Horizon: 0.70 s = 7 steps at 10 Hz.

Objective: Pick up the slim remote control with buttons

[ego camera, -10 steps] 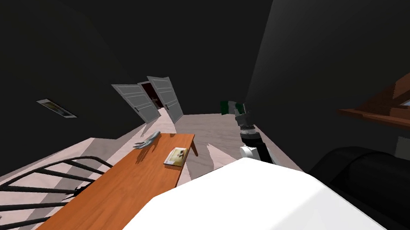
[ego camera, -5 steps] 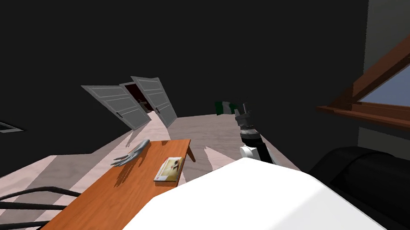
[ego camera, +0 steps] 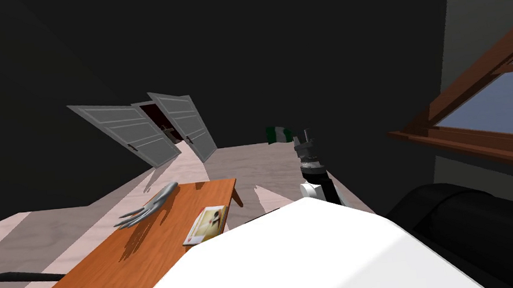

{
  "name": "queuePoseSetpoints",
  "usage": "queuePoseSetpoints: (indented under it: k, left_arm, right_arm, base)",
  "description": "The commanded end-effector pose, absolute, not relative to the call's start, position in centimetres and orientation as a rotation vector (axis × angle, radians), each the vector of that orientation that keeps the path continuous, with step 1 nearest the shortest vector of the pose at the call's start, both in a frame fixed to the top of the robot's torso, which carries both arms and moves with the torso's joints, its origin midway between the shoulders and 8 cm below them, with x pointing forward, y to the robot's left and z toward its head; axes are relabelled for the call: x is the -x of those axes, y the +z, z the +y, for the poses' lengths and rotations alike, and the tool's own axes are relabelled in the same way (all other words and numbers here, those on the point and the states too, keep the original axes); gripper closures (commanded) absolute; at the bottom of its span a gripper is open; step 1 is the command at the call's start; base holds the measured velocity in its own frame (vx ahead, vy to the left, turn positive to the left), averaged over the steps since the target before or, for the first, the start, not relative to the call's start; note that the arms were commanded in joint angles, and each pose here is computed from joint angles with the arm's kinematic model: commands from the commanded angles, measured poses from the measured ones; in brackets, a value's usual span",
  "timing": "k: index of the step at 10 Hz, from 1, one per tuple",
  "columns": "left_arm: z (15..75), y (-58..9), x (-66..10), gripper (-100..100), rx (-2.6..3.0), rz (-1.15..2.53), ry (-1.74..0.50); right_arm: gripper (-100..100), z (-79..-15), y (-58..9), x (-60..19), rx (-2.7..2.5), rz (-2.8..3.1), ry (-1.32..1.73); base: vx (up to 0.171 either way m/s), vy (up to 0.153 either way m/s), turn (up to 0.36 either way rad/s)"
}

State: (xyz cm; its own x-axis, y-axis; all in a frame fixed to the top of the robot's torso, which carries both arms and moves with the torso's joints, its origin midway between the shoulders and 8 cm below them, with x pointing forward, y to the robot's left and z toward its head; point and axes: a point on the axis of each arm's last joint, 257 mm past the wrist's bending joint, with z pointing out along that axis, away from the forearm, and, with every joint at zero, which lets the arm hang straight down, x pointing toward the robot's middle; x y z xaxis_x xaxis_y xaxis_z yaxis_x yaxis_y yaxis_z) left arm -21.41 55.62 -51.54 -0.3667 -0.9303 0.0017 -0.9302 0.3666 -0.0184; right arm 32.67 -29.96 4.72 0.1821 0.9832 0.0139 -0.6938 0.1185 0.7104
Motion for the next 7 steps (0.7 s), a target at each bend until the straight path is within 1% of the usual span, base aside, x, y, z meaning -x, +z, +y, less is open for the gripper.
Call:
queuePoseSetpoints:
  k: [1, 2, 3, 6, 7]
  left_arm:
    - [55.6, -51.5, 21.4, -100, 1.763, 2.589, -0.025]
    - [55.6, -51.6, 21.4, 0, 1.764, 2.589, -0.025]
    - [54.7, -52.4, 21.5, -100, 1.765, 2.59, -0.027]
    - [52.8, -54.1, 21.6, -100, 1.768, 2.593, -0.032]
    - [53.1, -53.8, 21.5, -100, 1.769, 2.591, -0.034]
  right_arm:
    - [0, -30.0, 4.7, -32.7, -0.666, 0.536, 1.315]
    - [0, -30.0, 4.7, -32.7, -0.666, 0.536, 1.315]
    - [0, -30.0, 4.7, -32.7, -0.666, 0.535, 1.315]
    - [0, -30.0, 4.7, -32.7, -0.666, 0.536, 1.315]
    - [0, -30.0, 4.7, -32.7, -0.666, 0.536, 1.315]
  base:
    - [0.009, 0.009, 0.001]
    - [0.0, 0.0, 0.0]
    - [0.01, 0.029, -0.005]
    - [0.006, 0.079, -0.009]
    - [-0.003, 0.033, -0.006]
